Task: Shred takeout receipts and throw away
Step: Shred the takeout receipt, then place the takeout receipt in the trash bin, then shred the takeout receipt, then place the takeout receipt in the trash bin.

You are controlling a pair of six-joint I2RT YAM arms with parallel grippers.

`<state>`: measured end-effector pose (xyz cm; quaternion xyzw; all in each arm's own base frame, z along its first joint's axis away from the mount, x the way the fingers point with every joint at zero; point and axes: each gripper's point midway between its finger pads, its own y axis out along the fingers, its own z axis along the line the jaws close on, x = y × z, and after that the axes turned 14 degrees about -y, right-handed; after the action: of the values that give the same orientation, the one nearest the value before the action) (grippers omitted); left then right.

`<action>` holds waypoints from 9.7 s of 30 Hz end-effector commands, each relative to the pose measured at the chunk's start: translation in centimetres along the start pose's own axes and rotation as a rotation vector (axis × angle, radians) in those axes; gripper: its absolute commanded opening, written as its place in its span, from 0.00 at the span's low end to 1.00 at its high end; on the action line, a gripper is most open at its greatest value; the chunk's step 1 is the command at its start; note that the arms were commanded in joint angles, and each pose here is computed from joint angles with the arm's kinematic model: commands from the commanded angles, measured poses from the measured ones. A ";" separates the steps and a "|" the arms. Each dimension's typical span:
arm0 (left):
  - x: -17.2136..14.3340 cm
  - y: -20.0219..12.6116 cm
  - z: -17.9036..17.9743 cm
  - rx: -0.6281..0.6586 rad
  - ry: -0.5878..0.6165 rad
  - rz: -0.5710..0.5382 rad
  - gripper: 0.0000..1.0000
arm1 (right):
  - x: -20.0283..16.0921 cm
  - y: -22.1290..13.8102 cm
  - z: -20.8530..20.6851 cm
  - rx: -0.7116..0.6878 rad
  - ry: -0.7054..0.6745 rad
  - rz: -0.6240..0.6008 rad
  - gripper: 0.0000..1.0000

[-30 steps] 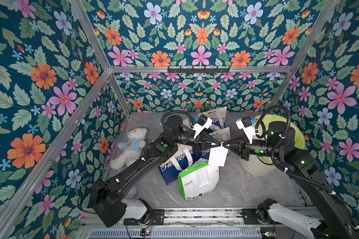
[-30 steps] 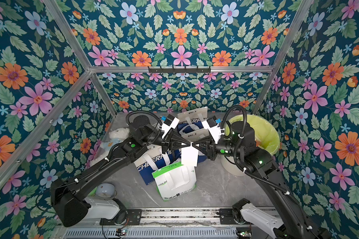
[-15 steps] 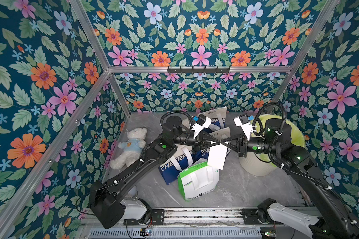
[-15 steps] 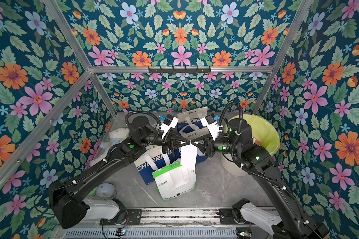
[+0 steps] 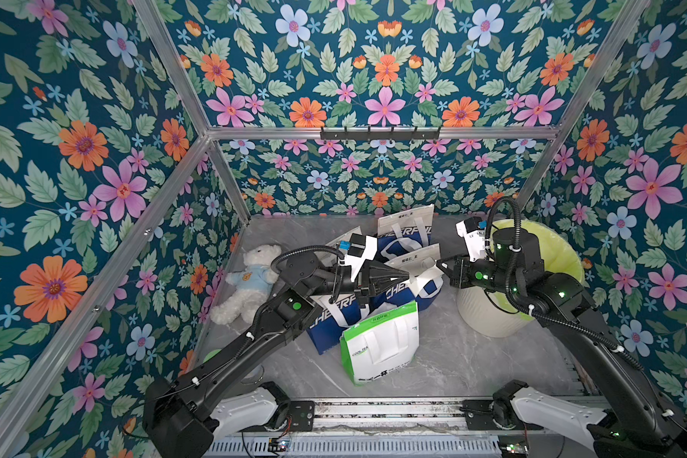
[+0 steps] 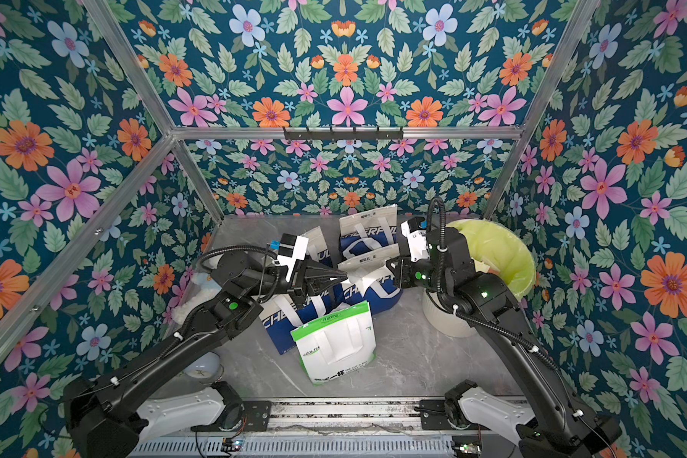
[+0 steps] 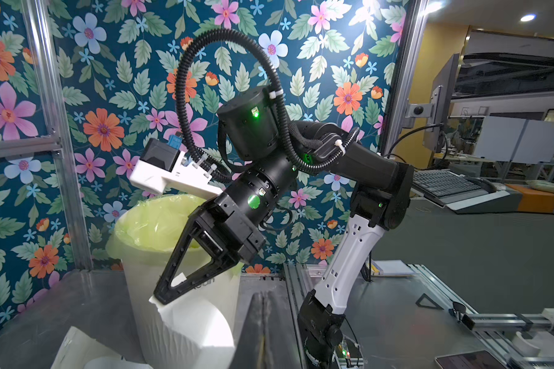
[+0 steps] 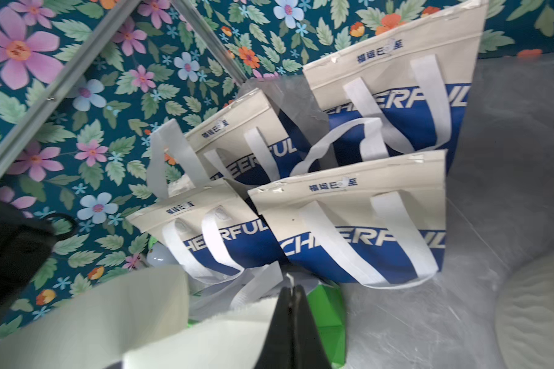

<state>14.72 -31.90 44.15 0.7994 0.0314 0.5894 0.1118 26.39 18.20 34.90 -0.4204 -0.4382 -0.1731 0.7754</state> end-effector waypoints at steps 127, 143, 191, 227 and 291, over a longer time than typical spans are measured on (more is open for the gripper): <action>-1.9 5.3 -3.9 -0.128 0.166 0.412 0.74 | -3.5 -9.7 11.8 0.646 -0.288 0.016 0.00; -3.7 5.5 -3.0 -0.128 0.091 0.500 0.61 | -3.5 -10.1 11.8 0.637 -0.295 0.014 0.00; -5.8 4.3 -2.7 -0.196 0.101 0.512 0.46 | -5.8 -9.7 9.4 0.487 -0.311 0.091 0.00; -4.9 5.0 -2.1 -0.165 0.084 0.392 0.00 | -2.3 -11.0 9.9 0.465 -0.337 -0.141 0.53; 2.6 1.7 -4.2 -0.001 0.206 -0.093 0.00 | 1.4 -9.2 -12.7 -0.559 0.194 -0.121 0.00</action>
<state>11.00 -32.58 47.96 0.7357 0.0659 0.6588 0.1425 27.86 7.28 37.56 -0.5310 -0.3692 -0.3217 0.6915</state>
